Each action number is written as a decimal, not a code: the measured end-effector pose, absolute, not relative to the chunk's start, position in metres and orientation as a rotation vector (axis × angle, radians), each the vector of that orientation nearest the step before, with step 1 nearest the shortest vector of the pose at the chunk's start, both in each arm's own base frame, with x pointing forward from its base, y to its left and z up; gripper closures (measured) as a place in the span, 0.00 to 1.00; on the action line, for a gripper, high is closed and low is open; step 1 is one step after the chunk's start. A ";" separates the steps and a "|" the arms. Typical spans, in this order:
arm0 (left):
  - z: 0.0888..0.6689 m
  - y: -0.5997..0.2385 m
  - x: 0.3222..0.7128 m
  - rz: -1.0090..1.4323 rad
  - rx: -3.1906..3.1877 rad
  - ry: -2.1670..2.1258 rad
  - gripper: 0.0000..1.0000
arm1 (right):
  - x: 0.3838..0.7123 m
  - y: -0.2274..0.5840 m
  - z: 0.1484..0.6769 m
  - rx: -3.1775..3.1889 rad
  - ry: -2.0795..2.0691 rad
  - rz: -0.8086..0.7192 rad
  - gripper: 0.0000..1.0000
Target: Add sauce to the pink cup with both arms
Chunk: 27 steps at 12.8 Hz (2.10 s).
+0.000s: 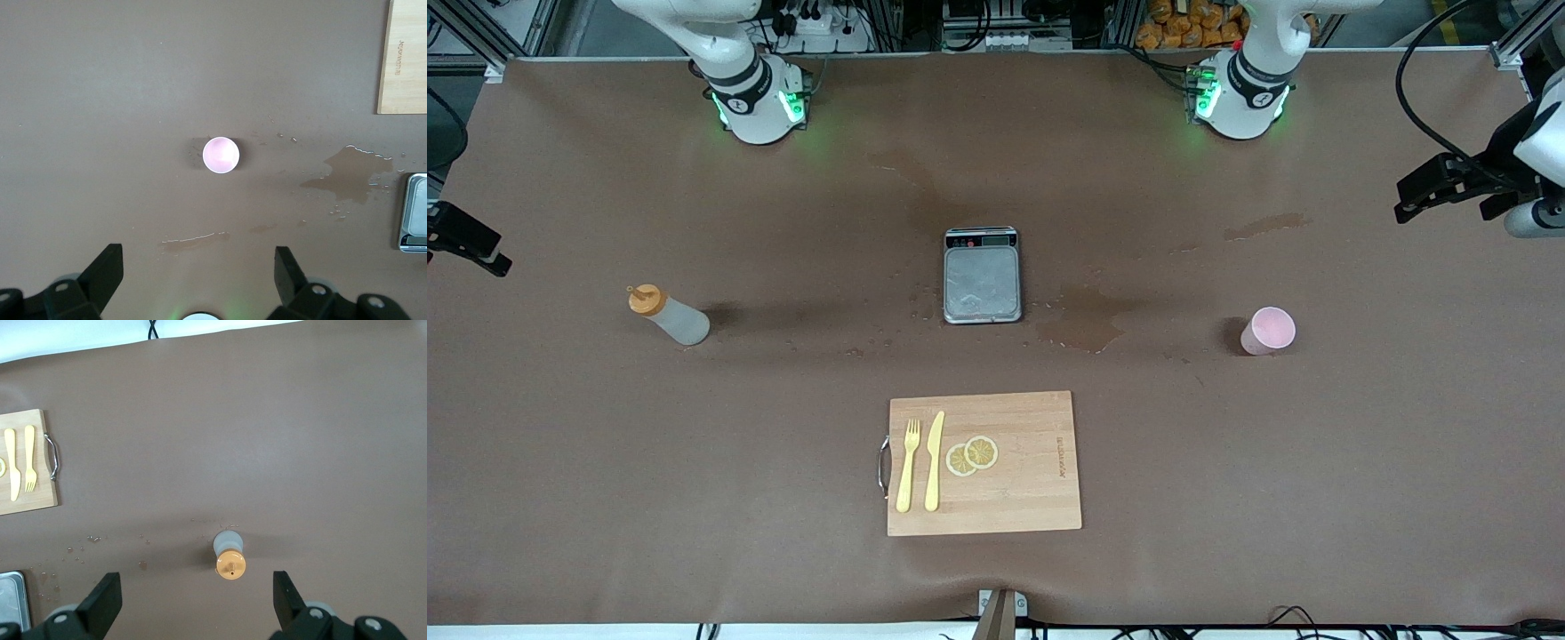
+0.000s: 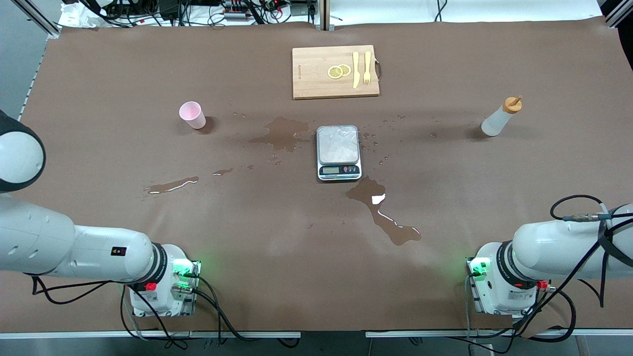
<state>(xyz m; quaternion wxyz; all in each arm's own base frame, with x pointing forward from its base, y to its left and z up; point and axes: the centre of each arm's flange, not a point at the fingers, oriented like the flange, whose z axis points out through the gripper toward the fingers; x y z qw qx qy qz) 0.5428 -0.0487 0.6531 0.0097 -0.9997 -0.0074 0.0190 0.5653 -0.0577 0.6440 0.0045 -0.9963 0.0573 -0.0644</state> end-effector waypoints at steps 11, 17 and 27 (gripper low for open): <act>0.640 -0.049 0.537 0.153 -3.109 -0.073 0.00 | 0.569 -0.062 0.636 -3.121 0.191 -0.177 0.00; 0.562 -0.061 0.564 0.089 -3.117 -0.062 0.00 | 0.600 -0.125 0.545 -3.105 0.354 0.054 0.00; 0.417 -0.060 0.548 0.064 -3.121 -0.065 0.00 | 0.610 -0.234 0.405 -2.814 0.781 0.318 0.00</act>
